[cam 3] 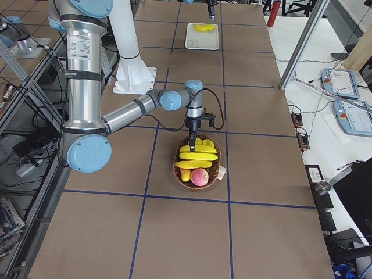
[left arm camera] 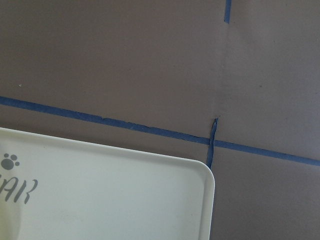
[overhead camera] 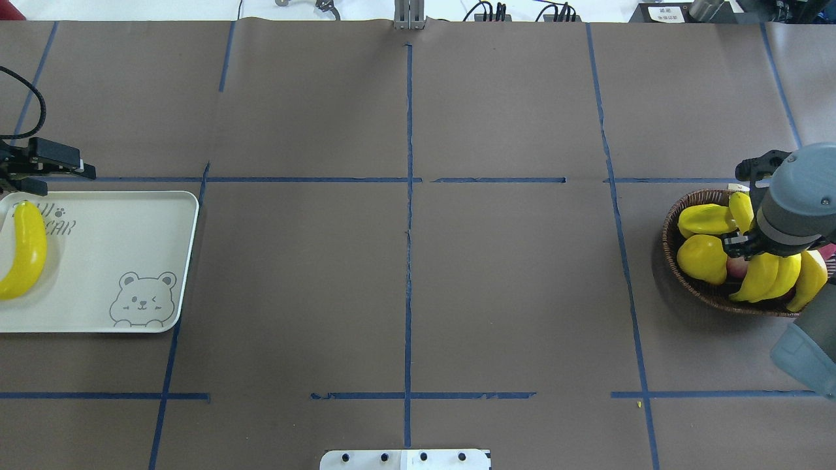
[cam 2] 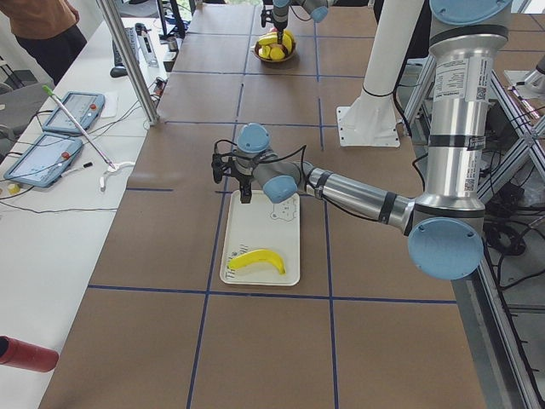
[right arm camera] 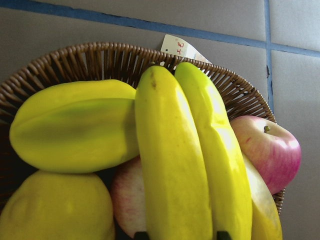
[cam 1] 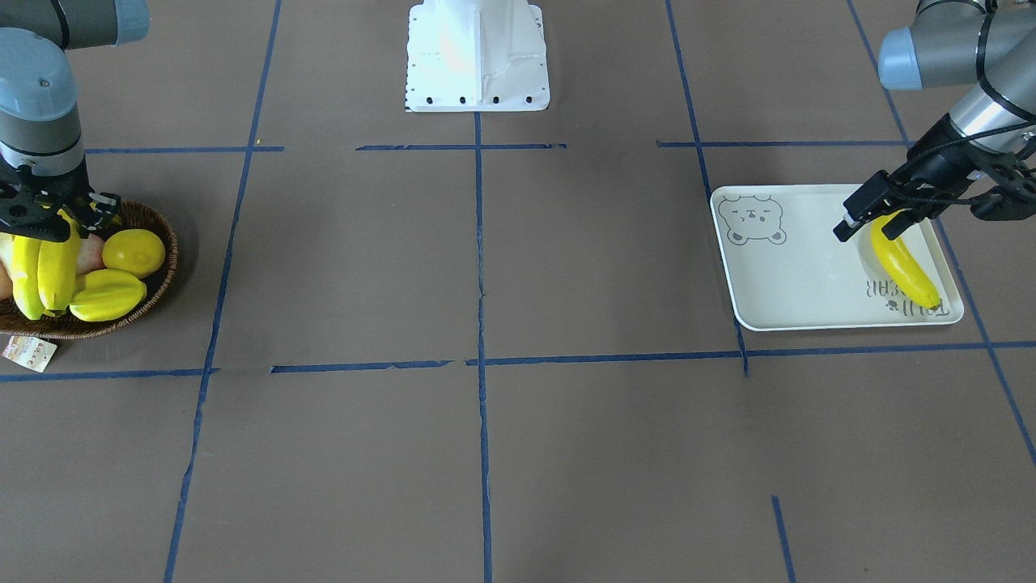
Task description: Transfer all bananas from basket to plate
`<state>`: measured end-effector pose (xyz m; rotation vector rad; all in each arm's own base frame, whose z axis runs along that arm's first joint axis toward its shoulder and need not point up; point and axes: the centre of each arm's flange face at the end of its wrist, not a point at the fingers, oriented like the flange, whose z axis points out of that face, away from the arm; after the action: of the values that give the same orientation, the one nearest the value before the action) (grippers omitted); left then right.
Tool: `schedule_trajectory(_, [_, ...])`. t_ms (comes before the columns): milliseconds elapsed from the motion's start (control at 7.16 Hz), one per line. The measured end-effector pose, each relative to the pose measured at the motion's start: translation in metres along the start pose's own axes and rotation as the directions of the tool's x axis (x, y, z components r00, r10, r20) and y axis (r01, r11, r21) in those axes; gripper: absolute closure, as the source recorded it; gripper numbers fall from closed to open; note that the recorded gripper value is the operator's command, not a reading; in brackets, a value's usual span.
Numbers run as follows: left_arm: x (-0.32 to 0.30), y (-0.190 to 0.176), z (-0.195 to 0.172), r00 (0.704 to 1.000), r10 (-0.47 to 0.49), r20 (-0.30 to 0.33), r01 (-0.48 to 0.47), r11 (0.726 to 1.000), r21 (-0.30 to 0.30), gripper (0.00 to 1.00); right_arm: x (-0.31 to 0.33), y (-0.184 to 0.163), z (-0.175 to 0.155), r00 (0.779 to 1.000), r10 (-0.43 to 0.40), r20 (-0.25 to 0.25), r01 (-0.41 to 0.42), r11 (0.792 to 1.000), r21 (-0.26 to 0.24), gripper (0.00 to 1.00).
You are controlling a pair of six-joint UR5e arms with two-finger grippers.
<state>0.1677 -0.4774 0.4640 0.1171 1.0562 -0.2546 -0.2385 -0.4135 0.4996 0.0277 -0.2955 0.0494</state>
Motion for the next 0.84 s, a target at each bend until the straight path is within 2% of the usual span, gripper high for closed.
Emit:
schedule_trajectory(279, [-0.001,0.000,0.001,1.000,-0.001,0.002,0.001,1.000,-0.001,0.00,0.014,-0.010,-0.013,1.000,-0.002,0.020,0.001,1.000,0.009,0.96])
schedule_trajectory(558, [-0.001,0.000,0.001,1.000,-0.002,0.003,0.002,1.000,-0.002,0.00,0.028,-0.013,-0.049,0.998,0.002,0.065,-0.002,1.000,-0.007,0.98])
schedule_trajectory(838, [-0.003,-0.001,0.004,1.000,-0.006,0.007,0.006,1.000,-0.005,0.00,0.026,-0.018,-0.102,0.982,-0.003,0.187,0.008,1.000,-0.027,0.99])
